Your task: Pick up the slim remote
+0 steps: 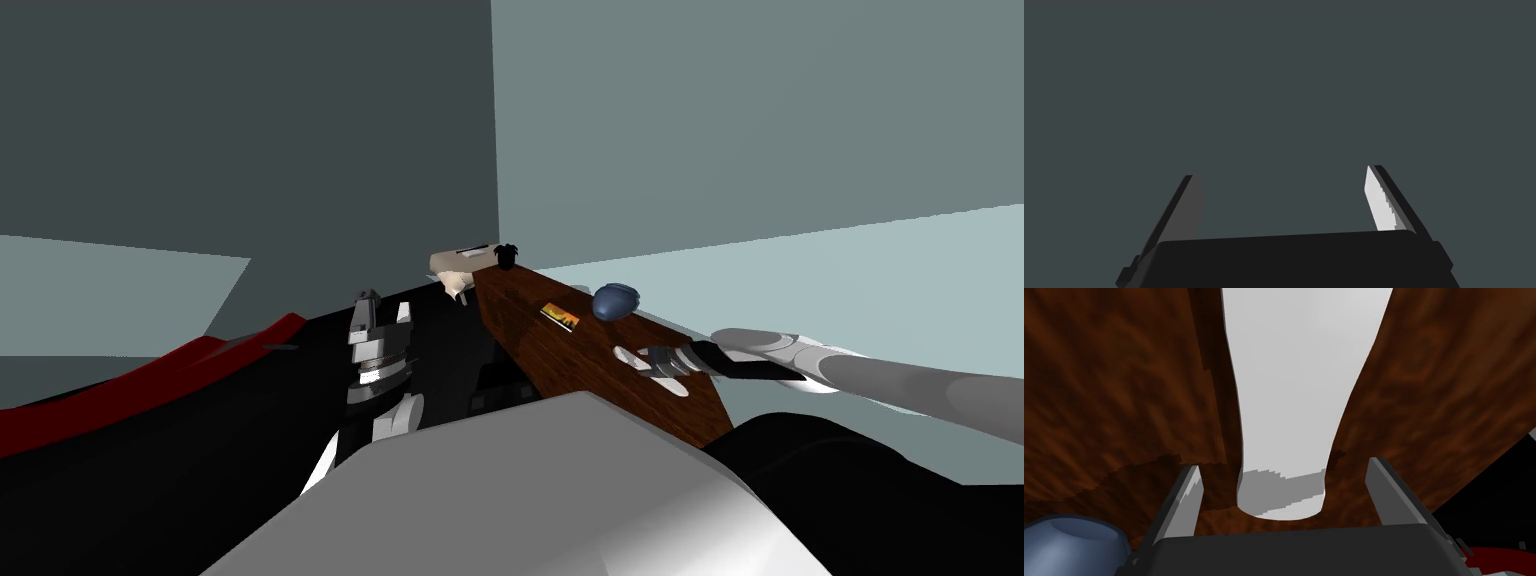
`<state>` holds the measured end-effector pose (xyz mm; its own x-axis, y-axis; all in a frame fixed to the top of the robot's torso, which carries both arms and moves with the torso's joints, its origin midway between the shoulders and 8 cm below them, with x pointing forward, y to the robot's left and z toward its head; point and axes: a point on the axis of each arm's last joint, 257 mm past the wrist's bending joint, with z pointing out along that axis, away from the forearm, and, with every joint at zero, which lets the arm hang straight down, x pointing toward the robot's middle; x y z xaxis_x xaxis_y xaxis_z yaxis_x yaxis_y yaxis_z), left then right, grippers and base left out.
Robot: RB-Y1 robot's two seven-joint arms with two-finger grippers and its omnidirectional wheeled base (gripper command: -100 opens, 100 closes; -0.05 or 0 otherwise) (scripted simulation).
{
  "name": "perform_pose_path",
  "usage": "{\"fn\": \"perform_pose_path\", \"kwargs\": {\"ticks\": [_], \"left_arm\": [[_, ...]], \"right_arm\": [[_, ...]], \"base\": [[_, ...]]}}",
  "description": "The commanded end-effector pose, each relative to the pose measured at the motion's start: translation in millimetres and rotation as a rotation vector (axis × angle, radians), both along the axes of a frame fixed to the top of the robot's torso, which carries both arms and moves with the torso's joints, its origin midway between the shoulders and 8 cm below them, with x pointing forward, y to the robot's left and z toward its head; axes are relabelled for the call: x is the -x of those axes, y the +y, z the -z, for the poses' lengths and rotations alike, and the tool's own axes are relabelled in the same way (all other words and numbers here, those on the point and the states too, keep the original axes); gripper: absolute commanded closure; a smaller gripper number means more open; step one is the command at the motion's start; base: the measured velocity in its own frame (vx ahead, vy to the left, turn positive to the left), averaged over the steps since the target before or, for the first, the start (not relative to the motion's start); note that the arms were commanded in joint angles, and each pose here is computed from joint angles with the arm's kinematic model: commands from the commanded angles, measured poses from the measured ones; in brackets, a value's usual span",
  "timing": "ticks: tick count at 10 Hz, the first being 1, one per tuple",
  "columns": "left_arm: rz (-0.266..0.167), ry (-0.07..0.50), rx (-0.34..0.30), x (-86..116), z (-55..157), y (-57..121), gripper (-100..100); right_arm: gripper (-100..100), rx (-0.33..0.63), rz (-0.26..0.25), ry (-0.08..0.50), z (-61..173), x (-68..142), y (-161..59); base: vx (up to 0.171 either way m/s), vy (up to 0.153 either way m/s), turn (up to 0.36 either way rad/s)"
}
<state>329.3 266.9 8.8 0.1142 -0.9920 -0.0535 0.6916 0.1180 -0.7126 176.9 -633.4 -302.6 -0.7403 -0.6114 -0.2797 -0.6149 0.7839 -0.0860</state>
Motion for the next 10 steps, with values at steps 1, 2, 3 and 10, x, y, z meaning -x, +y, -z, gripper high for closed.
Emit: {"fn": "perform_pose_path", "kwargs": {"ticks": [1,2,3,10], "left_arm": [[0.000,0.000,0.000,0,0,0.0,0],[0.000,0.000,0.000,0,0,0.0,0],[0.000,0.000,0.000,0,0,0.0,0],[0.000,0.000,0.000,0,0,0.0,0]], "right_arm": [[-100,0.002,0.011,0.000,10,8,-1],[-100,0.001,0.018,0.001,17,14,-1],[-100,0.001,0.015,0.000,13,10,-2],[100,0.002,0.003,-0.001,2,2,-1]], "base": [[0.036,-0.002,0.091],[0.040,-0.007,0.061],[0.018,-0.005,0.010],[-0.004,0.000,-0.016]]}}
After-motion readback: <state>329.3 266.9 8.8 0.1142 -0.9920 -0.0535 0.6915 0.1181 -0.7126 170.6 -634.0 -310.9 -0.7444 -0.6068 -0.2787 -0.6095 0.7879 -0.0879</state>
